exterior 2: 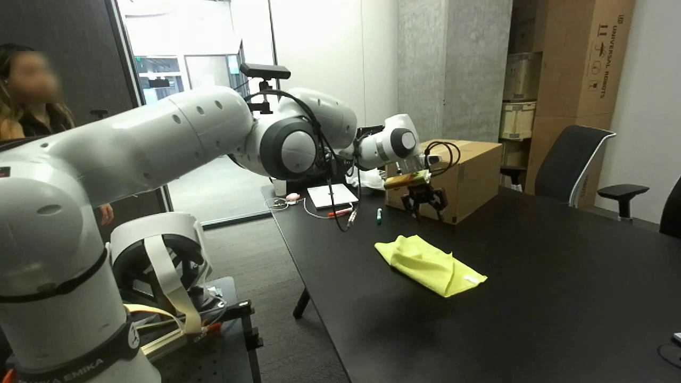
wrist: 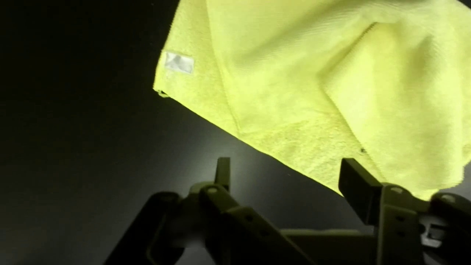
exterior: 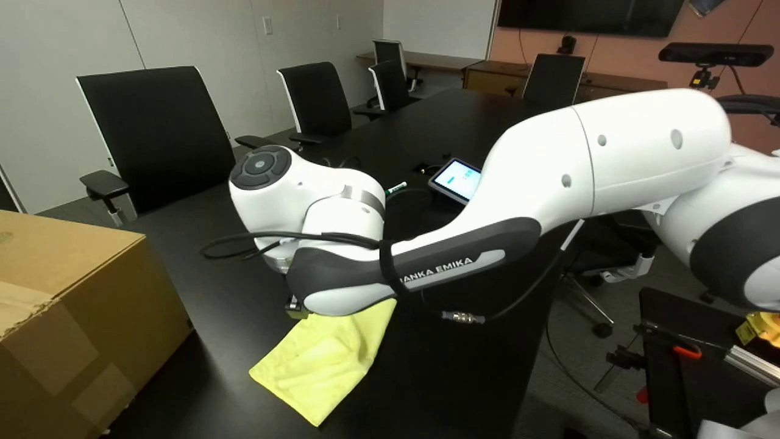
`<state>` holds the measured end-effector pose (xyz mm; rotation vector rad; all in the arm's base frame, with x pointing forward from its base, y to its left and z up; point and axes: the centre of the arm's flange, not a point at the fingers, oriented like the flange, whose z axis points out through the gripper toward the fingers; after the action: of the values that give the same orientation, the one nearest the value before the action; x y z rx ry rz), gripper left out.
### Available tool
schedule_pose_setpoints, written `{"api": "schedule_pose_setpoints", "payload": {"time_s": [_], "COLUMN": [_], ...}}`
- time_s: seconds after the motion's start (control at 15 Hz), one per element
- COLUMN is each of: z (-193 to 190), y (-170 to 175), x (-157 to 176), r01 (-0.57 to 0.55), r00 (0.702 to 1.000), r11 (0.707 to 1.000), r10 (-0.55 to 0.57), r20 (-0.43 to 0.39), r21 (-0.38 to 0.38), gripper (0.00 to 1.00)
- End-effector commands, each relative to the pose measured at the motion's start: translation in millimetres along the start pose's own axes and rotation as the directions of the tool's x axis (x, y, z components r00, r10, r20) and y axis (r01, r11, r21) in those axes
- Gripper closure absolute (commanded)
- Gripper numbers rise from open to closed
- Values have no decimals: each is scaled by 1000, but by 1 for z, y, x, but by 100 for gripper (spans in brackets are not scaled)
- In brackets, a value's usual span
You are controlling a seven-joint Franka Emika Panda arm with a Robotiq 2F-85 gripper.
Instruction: Fold the yellow towel from bottom to top.
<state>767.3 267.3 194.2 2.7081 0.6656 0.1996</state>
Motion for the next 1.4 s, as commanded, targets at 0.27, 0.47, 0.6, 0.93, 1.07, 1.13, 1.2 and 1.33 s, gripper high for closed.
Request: {"api": "schedule_pose_setpoints", "payload": {"time_s": [0.27, 0.47, 0.6, 0.93, 1.07, 1.13, 1.2, 1.33], "z": [21, 17, 9, -14, -26, -31, -37, -47], "y": [124, 157, 173, 196, 203, 205, 209, 216], "x": [-103, -132, -147, -186, -201, -209, -218, -237], "r01": [-147, -202, -236, -318, -349, -363, -380, -399], "r00": [959, 935, 922, 903, 893, 888, 881, 873], "r11": [989, 978, 969, 932, 914, 907, 898, 884], "r10": [137, 179, 201, 242, 258, 266, 279, 286], "r20": [249, 306, 330, 355, 368, 376, 381, 395], "r21": [20, 45, 68, 173, 207, 214, 222, 242], "gripper": [0, 0, 0, 0, 0, 0, 0, 0]}}
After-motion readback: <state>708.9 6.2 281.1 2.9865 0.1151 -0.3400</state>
